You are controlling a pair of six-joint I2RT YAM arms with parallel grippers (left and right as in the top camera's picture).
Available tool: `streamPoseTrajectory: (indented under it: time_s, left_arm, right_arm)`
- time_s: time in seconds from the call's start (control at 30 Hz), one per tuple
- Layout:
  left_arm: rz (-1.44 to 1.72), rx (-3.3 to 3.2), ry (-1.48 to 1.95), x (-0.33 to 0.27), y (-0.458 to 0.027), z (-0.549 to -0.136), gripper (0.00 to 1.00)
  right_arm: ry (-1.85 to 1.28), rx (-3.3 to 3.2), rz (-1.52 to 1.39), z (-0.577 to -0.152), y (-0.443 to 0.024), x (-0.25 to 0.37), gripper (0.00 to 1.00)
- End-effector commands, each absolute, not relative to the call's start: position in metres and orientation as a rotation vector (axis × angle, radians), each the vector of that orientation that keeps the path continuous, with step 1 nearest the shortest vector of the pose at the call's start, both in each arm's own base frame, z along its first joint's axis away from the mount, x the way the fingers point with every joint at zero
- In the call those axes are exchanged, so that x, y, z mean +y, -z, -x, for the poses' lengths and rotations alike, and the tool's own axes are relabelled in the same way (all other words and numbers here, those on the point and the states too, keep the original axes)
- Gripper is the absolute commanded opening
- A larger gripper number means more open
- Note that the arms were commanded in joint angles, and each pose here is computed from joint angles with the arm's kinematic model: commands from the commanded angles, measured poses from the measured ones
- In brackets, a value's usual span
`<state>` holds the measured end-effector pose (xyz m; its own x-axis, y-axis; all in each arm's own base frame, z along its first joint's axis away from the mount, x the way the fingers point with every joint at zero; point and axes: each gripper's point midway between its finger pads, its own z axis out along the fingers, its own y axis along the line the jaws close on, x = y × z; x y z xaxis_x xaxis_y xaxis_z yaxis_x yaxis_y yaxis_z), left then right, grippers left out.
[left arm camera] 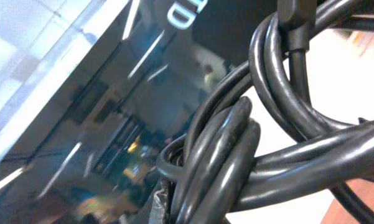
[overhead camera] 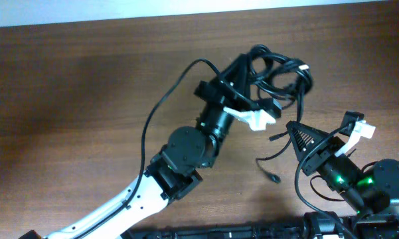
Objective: Untangle cables
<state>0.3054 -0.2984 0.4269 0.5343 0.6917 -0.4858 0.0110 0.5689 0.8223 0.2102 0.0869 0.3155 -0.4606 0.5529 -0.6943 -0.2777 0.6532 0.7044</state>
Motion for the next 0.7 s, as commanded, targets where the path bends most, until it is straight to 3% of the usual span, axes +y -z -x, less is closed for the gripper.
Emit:
streamPoseTrajectory:
  time_s: [0.0,0.07,0.1,0.17,0.27,0.47,0.67]
  left_arm:
    - [-0.792,0.97,-0.592,-0.261,-0.448,-0.317,0.0]
    - [-0.756,1.007,-0.552,-0.258,-0.446,-0.318,0.0]
    - [-0.728,1.03,-0.532,-0.256,-0.446,-0.319,0.0]
    - [-0.689,1.073,-0.549,-0.247,-0.443,-0.323,0.0]
    - [-0.574,1.159,-0.515,-0.233,-0.44,-0.327,0.0]
    - [-0.196,1.318,-0.127,-0.219,-0.428,-0.331,0.0]
    - [-0.161,1.377,0.326,-0.265,-0.412,-0.321,0.0]
  right_arm:
    - [-0.941,1.807,-0.236,-0.212,-0.314,0.082,0.13]
    - [-0.941,1.805,-0.234,-0.213,-0.315,0.082,0.15]
    - [-0.941,1.805,-0.234,-0.213,-0.315,0.082,0.3]
    - [-0.924,1.805,-0.213,-0.213,-0.315,0.082,0.5]
    - [-0.922,1.805,-0.21,-0.212,-0.315,0.082,0.69]
    - [-0.815,1.796,-0.175,-0.217,-0.313,0.074,0.73]
    - [-0.621,1.729,-0.07,-0.224,-0.324,0.061,0.77]
